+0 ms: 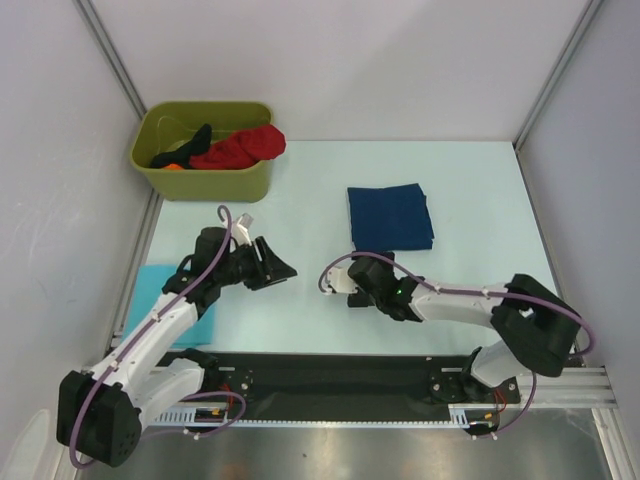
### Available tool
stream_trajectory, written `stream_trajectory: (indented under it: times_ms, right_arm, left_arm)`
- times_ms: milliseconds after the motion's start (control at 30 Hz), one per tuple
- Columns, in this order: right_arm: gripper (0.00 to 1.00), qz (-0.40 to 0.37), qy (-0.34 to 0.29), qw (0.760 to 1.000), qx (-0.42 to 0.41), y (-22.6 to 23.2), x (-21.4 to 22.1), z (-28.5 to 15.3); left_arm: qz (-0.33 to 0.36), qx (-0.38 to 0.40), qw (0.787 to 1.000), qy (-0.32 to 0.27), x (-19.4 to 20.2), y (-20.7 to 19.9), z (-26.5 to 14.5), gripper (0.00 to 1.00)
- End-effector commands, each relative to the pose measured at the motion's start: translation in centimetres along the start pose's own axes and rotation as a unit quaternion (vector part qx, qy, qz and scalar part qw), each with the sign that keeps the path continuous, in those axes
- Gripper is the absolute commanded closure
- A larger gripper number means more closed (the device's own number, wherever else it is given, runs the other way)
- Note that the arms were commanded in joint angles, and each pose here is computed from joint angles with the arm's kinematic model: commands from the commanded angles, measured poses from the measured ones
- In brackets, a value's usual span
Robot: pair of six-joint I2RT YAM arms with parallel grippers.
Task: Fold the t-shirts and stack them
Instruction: Neatly place the folded tshirt to the corner
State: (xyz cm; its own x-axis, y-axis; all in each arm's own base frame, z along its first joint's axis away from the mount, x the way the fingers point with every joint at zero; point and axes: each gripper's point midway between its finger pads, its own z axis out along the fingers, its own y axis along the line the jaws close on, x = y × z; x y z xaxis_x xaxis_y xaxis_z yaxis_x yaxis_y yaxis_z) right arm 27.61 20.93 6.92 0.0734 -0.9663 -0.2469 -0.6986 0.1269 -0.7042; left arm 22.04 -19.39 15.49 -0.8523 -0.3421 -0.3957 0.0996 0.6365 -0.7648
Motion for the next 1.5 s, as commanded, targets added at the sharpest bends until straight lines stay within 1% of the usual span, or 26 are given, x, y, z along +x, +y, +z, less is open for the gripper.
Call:
stream_trajectory:
  times_ms: [0, 67, 200, 267, 367, 433, 467, 533, 567, 633, 700, 733, 767, 833, 867, 900, 967, 1033, 1100, 1133, 1200, 1233, 1333, 1367, 1400, 1467]
  right_arm:
    - [0.09, -0.048, -0.039, 0.997, 0.043, -3.1, -2.2, 2.0]
    - [0.1, -0.06, -0.033, 0.997, 0.031, -2.5, -2.0, 3.4]
    - [0.15, -0.073, -0.025, 0.997, 0.029, -3.3, -1.0, 5.4]
    - [0.18, -0.073, -0.034, 0.997, 0.016, -3.2, -1.2, 6.3]
    - [0.19, -0.078, -0.044, 0.996, 0.003, -3.6, -1.1, 7.5]
    - [0.23, -0.077, -0.049, 0.996, -0.001, -4.1, -1.3, 8.1]
    - [0.27, -0.075, -0.045, 0.996, -0.004, -4.4, -0.8, 8.5]
    - [0.3, -0.074, -0.052, 0.996, -0.006, -4.9, -1.0, 9.1]
    - [0.34, -0.069, -0.049, 0.996, -0.009, -5.1, -0.6, 9.4]
    - [0.39, -0.065, -0.053, 0.996, -0.011, -5.4, -0.8, 9.8]
    - [0.52, -0.062, -0.06, 0.996, -0.018, -5.4, -1.1, 9.9]
    - [0.58, -0.063, -0.065, 0.996, -0.024, -5.3, -1.4, 9.9]
    - [0.68, -0.064, -0.066, 0.995, -0.03, -5.3, -1.7, 9.7]
    - [0.74, -0.063, -0.065, 0.995, -0.034, -5.1, -1.8, 9.8]
    - [0.82, -0.058, -0.062, 0.996, -0.035, -5.3, -1.9, 9.7]
    - [0.87, -0.056, -0.058, 0.996, -0.033, -5.4, -2.0, 9.7]
    - [0.95, -0.047, -0.055, 0.997, -0.034, -5.9, -2.0, 9.3]
    - [0.97, -0.042, -0.056, 0.997, -0.028, -6.7, -2.0, 8.6]
    - [1.0, -0.031, -0.061, 0.997, -0.027, -7.2, -2.0, 8.1]
    - [1.0, -0.026, -0.057, 0.997, -0.035, -7.3, -1.4, 7.5]
    - [1.0, -0.025, -0.06, 0.997, -0.038, -7.5, -1.3, 6.9]
    - [1.0, -0.028, -0.058, 0.997, -0.041, -7.4, -1.0, 6.6]
    - [1.0, -0.023, -0.069, 0.996, -0.045, -7.5, -0.8, 5.2]
    - [1.0, -0.015, -0.073, 0.996, -0.04, -8.1, -0.7, 4.5]
    - [1.0, -0.01, -0.078, 0.996, -0.042, -8.0, -0.6, 4.2]
    - [1.0, 0.006, -0.078, 0.996, -0.045, -7.9, 0.1, 3.8]
  left_arm:
    - [-0.011, 0.02, 1.0, -0.007, -0.3, -0.2, -0.1, 0.49]
    - [-0.012, 0.015, 1.0, -0.007, -0.3, 0.2, -0.1, 0.49]
    - [-0.019, 0.005, 1.0, -0.009, -0.8, 0.9, -0.1, 0.49]
    - [-0.022, 0.002, 1.0, -0.014, -1.2, 1.1, 0.0, 0.49]
    - [-0.028, 0.003, 0.999, -0.017, -1.9, 1.2, 0.2, 0.49]
    - [-0.039, 0.009, 0.999, -0.022, -2.5, 1.2, 0.2, 0.49]
    - [-0.049, 0.005, 0.999, -0.023, -2.7, 1.7, 0.4, 0.49]
    - [-0.061, 0.01, 0.998, -0.023, -3.0, 2.0, 0.5, 0.49]
    - [-0.07, 0.006, 0.997, -0.025, -3.2, 2.5, 0.6, 0.49]
    - [-0.078, 0.005, 0.997, -0.025, -3.4, 2.8, 0.8, 0.49]
    - [-0.083, 0.005, 0.996, -0.021, -3.6, 3.0, 1.2, 0.47]
    - [-0.083, 0.013, 0.996, -0.021, -3.9, 2.7, 1.4, 0.45]
    - [-0.095, 0.011, 0.995, -0.013, -3.8, 3.0, 1.9, 0.42]
    - [-0.107, 0.032, 0.994, -0.013, -4.5, 2.3, 2.4, 0.34]
    - [-0.122, 0.039, 0.992, -0.009, -4.7, 1.9, 2.6, 0.32]
    - [-0.122, 0.048, 0.991, -0.014, -5.3, 1.8, 3.2, 0.29]
    - [-0.132, 0.065, 0.989, -0.01, -5.9, 1.0, 3.6, 0.27]
    - [-0.138, 0.07, 0.988, -0.007, -6.5, 1.0, 4.6, 0.23]
    - [-0.138, 0.09, 0.986, -0.008, -7.2, -0.5, 5.6, 0.18]
    - [-0.149, 0.088, 0.985, -0.002, -7.2, -0.3, 6.5, 0.16]
    - [-0.151, 0.111, 0.982, -0.009, -7.9, -2.2, 7.6, 0.09]
    - [-0.162, 0.108, 0.981, -0.002, -7.6, -1.9, 8.8, 0.08]
    - [-0.18, 0.139, 0.974, 0.004, -7.8, -4.4, 10.9, 0.06]
    - [-0.202, 0.14, 0.969, 0.017, -7.2, -4.7, 12.4, 0.05]
    - [-0.201, 0.15, 0.968, 0.005, -7.6, -5.3, 13.1, 0.05]
    - [-0.224, 0.139, 0.964, 0.017, -7.0, -5.1, 15.3, 0.04]
